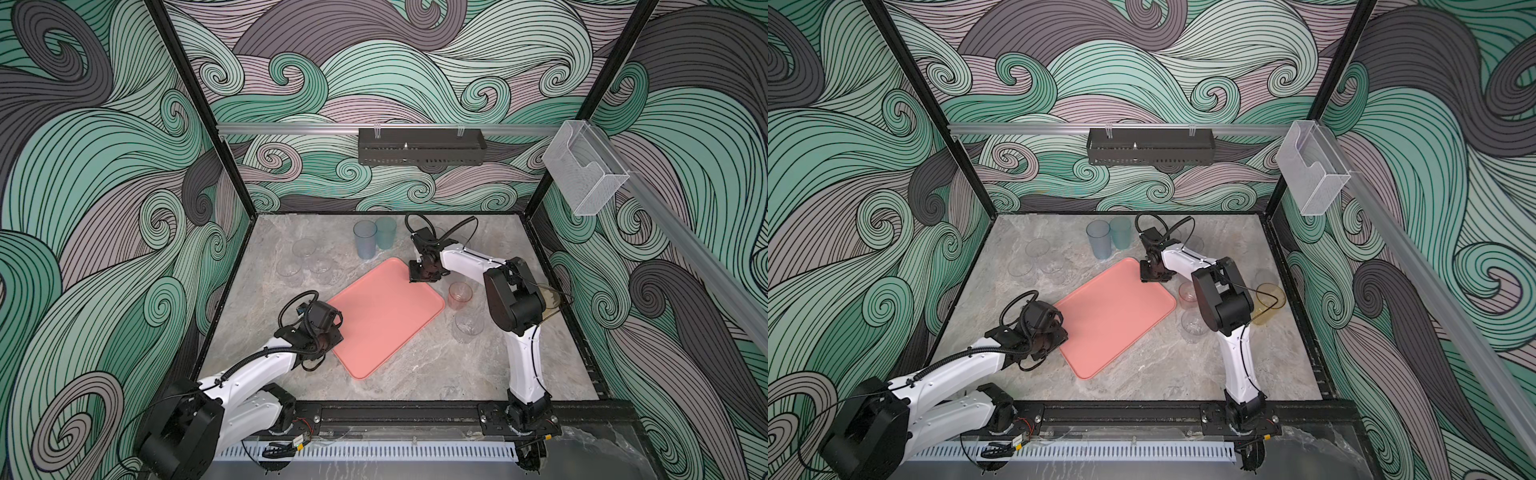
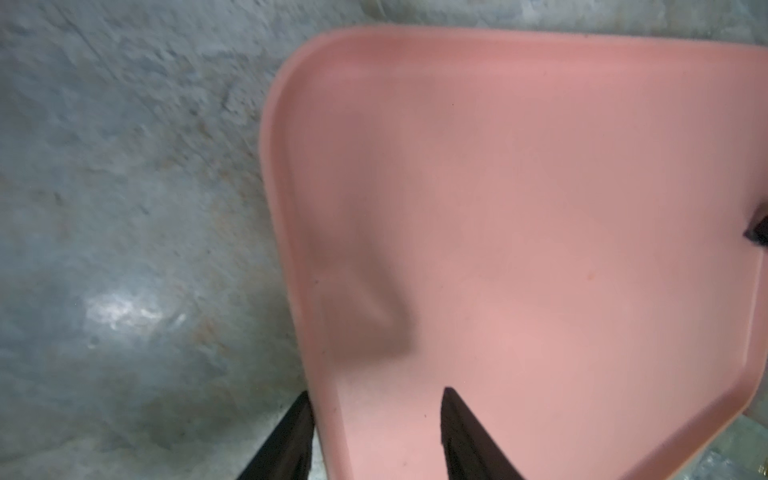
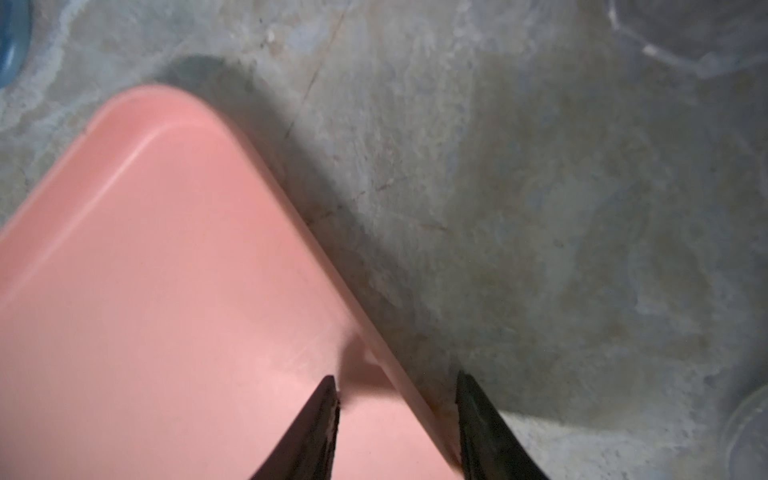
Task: Place the glasses into the tray
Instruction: Rotate the tray at the center of the table.
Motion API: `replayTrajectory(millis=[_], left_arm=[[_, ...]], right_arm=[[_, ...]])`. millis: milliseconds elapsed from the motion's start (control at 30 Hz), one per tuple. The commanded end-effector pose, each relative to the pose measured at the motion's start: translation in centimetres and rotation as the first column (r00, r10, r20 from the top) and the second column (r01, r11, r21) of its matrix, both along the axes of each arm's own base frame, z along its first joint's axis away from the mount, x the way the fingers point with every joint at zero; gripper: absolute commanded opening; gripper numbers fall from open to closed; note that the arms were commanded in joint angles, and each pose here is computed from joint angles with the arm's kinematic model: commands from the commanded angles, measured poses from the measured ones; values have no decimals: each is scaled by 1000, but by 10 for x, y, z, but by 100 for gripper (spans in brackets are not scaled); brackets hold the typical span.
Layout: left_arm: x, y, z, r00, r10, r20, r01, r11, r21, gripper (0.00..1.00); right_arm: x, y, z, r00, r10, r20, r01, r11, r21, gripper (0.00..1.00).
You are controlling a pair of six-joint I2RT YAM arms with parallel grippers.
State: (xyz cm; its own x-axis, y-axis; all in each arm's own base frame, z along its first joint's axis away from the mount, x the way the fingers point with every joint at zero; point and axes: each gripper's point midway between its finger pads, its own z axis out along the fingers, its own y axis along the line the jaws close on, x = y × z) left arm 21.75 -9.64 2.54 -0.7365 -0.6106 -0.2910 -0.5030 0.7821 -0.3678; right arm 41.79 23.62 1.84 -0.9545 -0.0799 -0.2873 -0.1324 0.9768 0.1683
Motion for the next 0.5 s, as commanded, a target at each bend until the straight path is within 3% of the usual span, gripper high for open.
replayTrajectory(millis=[0,467], left_arm=[[18,21,7,999,36,31,-37,998,57,51],[66,49,14,995,99,7,-99,990,99,54]], right_arm=[[-19,9,12,1000,3,-9,-2,999,39,47],[-82,17,14,996,63,-71,-62,998,9,52]])
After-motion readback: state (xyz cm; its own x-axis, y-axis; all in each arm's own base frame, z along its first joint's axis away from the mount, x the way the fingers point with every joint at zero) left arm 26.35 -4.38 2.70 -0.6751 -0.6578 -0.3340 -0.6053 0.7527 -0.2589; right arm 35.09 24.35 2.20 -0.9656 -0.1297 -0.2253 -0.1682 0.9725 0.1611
